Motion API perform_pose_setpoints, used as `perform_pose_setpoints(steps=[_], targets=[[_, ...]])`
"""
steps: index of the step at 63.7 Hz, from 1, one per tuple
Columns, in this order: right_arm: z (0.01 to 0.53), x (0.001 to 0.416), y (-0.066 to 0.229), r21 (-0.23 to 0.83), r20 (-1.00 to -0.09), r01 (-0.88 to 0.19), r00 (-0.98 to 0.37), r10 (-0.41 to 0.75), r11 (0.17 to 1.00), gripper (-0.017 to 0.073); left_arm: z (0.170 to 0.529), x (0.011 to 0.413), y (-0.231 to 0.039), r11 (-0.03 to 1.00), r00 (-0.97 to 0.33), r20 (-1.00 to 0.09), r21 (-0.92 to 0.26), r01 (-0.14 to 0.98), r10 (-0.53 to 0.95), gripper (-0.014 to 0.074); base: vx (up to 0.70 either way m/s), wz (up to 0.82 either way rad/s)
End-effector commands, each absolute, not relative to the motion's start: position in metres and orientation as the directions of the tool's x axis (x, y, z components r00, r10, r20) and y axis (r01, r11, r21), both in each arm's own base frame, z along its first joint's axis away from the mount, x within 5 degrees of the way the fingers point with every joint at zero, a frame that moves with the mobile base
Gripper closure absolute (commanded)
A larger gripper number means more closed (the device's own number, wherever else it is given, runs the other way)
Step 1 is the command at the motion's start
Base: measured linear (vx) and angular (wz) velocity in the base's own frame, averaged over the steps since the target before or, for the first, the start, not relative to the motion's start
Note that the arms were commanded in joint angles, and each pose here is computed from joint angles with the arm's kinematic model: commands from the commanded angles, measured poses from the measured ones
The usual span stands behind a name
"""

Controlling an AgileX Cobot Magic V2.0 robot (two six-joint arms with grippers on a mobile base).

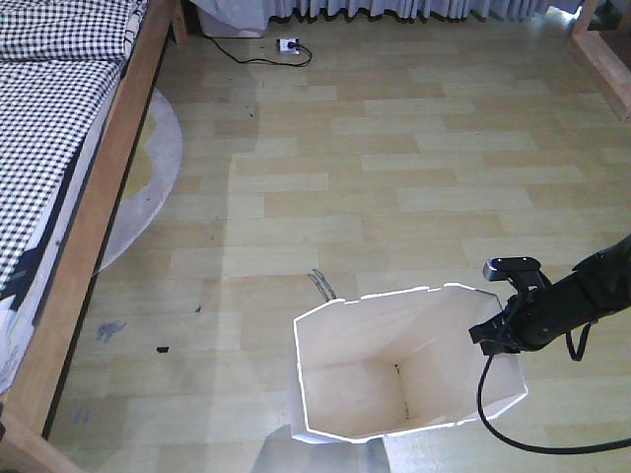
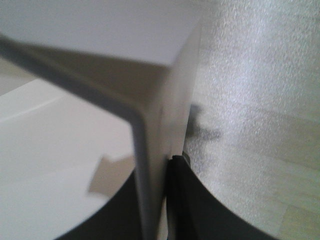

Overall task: Move trash bin to bedside with robot
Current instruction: 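Carry the bin in the right gripper while driving along the bed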

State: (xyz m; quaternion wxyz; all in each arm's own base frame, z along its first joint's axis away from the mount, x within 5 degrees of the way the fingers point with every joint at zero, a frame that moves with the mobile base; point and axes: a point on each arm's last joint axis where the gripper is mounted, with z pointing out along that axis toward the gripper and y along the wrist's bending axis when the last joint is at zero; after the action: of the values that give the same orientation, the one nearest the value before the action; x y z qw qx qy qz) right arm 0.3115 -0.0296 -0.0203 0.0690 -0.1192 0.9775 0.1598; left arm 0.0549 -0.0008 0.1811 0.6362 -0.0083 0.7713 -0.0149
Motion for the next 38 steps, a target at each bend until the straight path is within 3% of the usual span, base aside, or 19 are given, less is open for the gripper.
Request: perform_pose_setpoints(steps=[1,38], targets=[[0.0096,0.3206,-0.0203,0.409,-0.235,-0.264,-0.955,-0.179,0.873,0.0566,0.1819,0.0555,-0.0011,0.999,-0.126,-0.991,-0.041,0.012,-0.039,0.0599,0.29,0.01],[0.0096,0.3206,-0.0204,0.408,-0.235,-0.264,-0.955,-0.179,0.874,0.0566,0.1819,0.0555,-0.0011,0.999,-0.126,-0.991,-0.041,0.012,-0.039,0.0599,0.29,0.00]])
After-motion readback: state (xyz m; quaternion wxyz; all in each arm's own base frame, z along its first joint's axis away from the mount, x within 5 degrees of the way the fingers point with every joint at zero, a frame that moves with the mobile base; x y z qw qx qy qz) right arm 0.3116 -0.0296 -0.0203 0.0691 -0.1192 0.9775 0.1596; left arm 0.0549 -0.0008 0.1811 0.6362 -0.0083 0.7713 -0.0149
